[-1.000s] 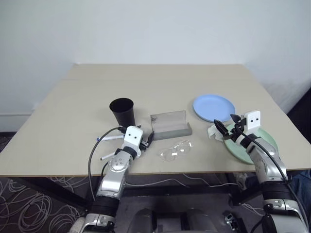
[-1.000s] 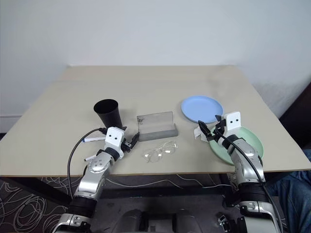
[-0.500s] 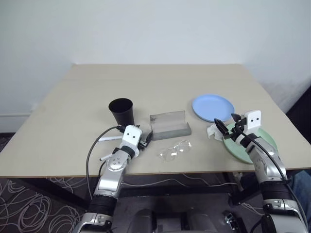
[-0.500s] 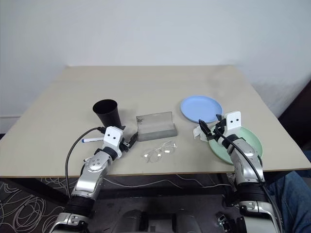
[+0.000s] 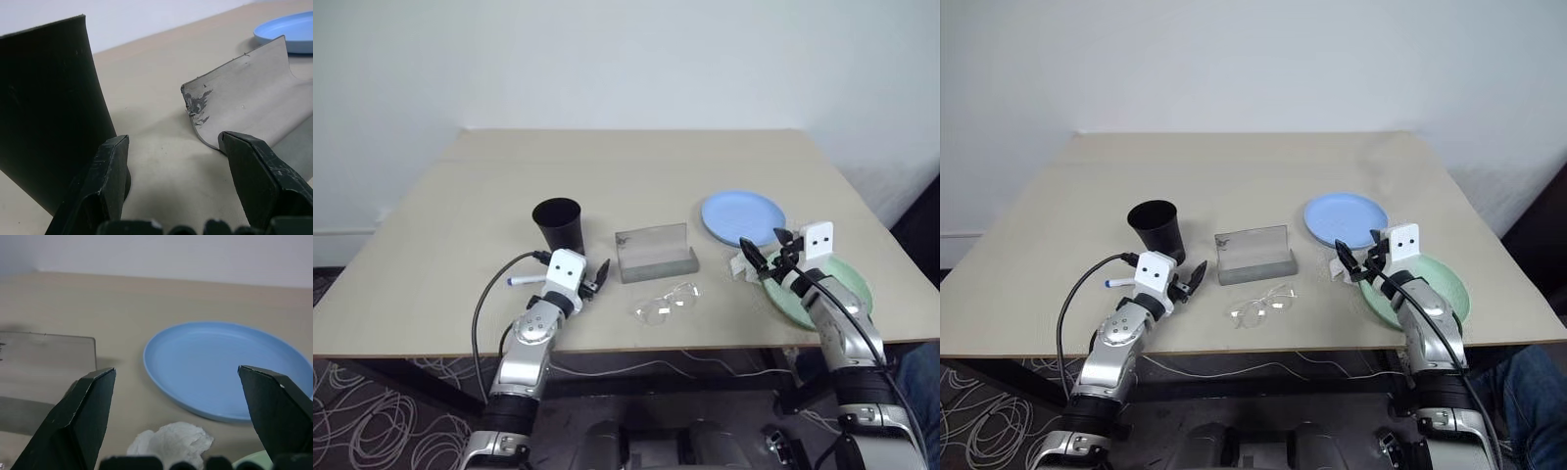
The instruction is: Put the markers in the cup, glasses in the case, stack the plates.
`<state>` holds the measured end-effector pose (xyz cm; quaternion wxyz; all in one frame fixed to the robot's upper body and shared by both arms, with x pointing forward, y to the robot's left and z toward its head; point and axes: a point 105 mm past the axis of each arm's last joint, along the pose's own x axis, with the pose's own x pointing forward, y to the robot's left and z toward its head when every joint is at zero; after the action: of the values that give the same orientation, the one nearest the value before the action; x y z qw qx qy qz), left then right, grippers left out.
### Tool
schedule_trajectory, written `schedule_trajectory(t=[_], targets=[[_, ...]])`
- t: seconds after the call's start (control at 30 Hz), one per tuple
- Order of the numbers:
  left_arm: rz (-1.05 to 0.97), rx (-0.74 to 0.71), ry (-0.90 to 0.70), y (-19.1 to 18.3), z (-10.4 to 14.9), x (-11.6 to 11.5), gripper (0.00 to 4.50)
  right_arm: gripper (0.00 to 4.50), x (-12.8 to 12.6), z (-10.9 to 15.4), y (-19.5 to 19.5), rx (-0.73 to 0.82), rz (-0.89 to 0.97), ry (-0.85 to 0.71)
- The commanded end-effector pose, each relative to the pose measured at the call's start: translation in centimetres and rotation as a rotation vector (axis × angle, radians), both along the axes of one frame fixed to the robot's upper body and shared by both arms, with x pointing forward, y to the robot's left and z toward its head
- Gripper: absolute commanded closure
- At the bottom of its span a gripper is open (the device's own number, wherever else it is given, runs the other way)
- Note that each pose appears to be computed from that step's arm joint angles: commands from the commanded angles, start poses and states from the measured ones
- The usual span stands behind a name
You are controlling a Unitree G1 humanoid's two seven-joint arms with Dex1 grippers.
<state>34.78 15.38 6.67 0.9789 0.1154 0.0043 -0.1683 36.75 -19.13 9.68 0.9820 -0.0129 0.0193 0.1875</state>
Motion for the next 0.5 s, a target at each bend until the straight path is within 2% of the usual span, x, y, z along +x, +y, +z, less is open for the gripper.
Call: schedule_trajectory(t=[0.03, 0.17, 0.5], targets=[[-0.005, -0.006, -0.068, 0.0, 1.9, 0.2, 1.33, 0.16, 0.3, 2.0, -0.4, -0.073, -0.009, -0.012], [-0.036, 0.011, -0.065, -0.5, 1.9, 0.2, 1.33, 0.16, 0.2, 1.4, -1.4, -0.209, -0.016, 0.126], [-0.045, 0.0, -0.061, -1.1, 1.9, 0.6, 1.33, 0.16, -1.6, 1.9, -1.9, -0.32, -0.011, 0.399]])
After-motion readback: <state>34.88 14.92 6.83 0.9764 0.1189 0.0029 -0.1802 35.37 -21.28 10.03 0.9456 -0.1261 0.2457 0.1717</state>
